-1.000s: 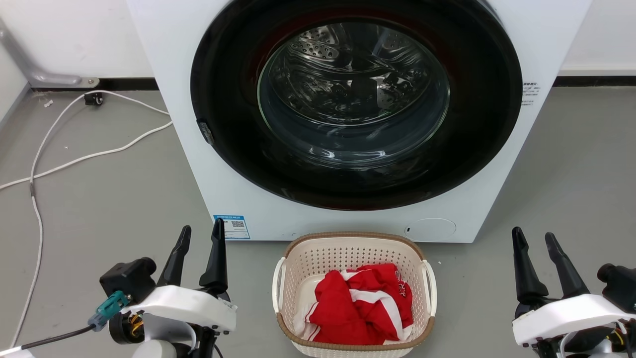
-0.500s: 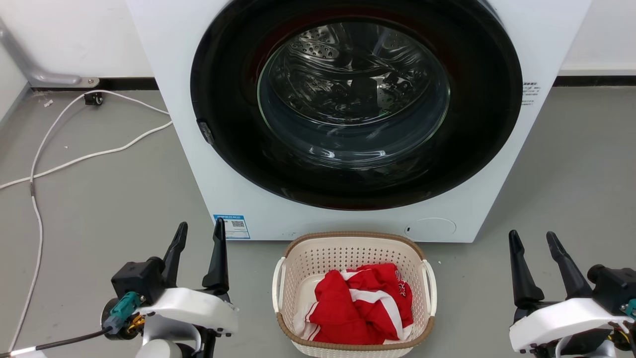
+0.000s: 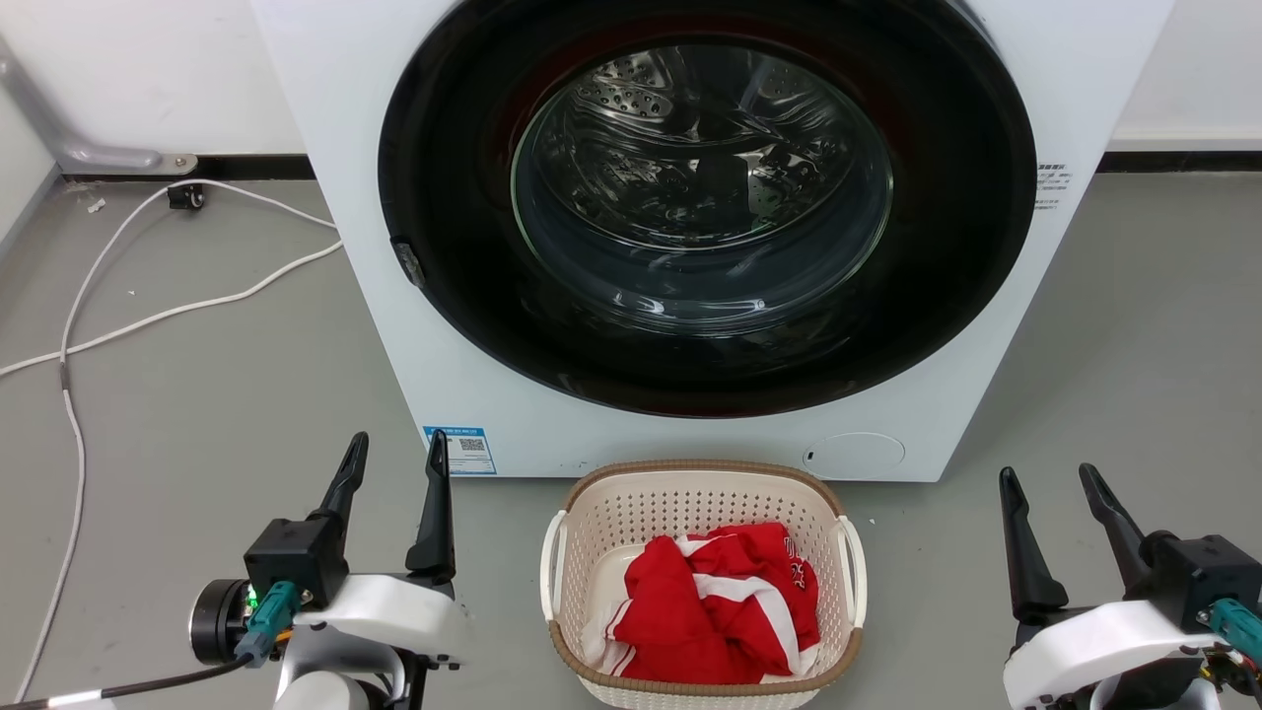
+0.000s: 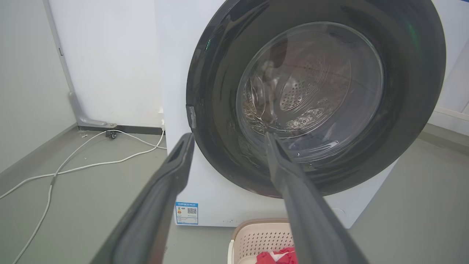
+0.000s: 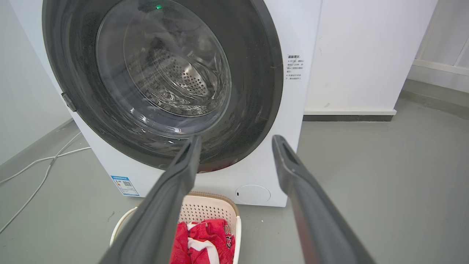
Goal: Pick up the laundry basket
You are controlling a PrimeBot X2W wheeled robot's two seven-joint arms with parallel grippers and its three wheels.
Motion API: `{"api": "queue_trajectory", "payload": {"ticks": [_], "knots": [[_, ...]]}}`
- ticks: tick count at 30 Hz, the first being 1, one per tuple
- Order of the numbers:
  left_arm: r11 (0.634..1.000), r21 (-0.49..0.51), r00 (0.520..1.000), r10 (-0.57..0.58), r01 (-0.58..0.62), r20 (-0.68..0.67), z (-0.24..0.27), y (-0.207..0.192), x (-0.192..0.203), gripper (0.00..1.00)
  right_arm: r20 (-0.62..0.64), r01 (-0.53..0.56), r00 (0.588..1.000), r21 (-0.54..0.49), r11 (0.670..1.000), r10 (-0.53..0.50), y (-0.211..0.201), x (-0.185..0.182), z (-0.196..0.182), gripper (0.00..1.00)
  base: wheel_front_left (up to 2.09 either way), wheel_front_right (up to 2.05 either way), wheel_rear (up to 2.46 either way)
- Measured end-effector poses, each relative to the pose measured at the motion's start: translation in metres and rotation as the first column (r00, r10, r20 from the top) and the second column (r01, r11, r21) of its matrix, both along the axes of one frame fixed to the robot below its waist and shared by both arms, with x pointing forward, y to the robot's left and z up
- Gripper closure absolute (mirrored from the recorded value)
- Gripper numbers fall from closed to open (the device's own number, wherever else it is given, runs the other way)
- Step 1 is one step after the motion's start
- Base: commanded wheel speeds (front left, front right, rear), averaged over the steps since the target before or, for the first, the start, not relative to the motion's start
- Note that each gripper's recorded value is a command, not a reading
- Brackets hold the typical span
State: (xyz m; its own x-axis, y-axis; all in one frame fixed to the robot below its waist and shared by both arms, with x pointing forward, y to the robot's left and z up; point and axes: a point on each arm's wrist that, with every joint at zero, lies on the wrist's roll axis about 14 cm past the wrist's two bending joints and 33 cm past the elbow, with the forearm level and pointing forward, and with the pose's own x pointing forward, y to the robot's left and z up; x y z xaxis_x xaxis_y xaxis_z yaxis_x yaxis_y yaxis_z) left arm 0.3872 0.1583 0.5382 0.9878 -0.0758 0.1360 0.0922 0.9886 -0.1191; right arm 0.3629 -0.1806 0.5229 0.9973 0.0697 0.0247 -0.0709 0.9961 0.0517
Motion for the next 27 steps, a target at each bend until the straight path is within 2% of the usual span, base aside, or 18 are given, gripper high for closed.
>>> {"api": "queue_trajectory", "payload": {"ticks": [27], "knots": [[0.985, 0.17, 0.999, -0.028, 0.02, 0.043, -0.001, -0.011, -0.001, 0.0, 0.023, -0.001, 1.0, -0.172, 0.985, 0.005, 0.0, -0.002, 0.002, 0.0, 0.0, 0.0, 0.0]]}}
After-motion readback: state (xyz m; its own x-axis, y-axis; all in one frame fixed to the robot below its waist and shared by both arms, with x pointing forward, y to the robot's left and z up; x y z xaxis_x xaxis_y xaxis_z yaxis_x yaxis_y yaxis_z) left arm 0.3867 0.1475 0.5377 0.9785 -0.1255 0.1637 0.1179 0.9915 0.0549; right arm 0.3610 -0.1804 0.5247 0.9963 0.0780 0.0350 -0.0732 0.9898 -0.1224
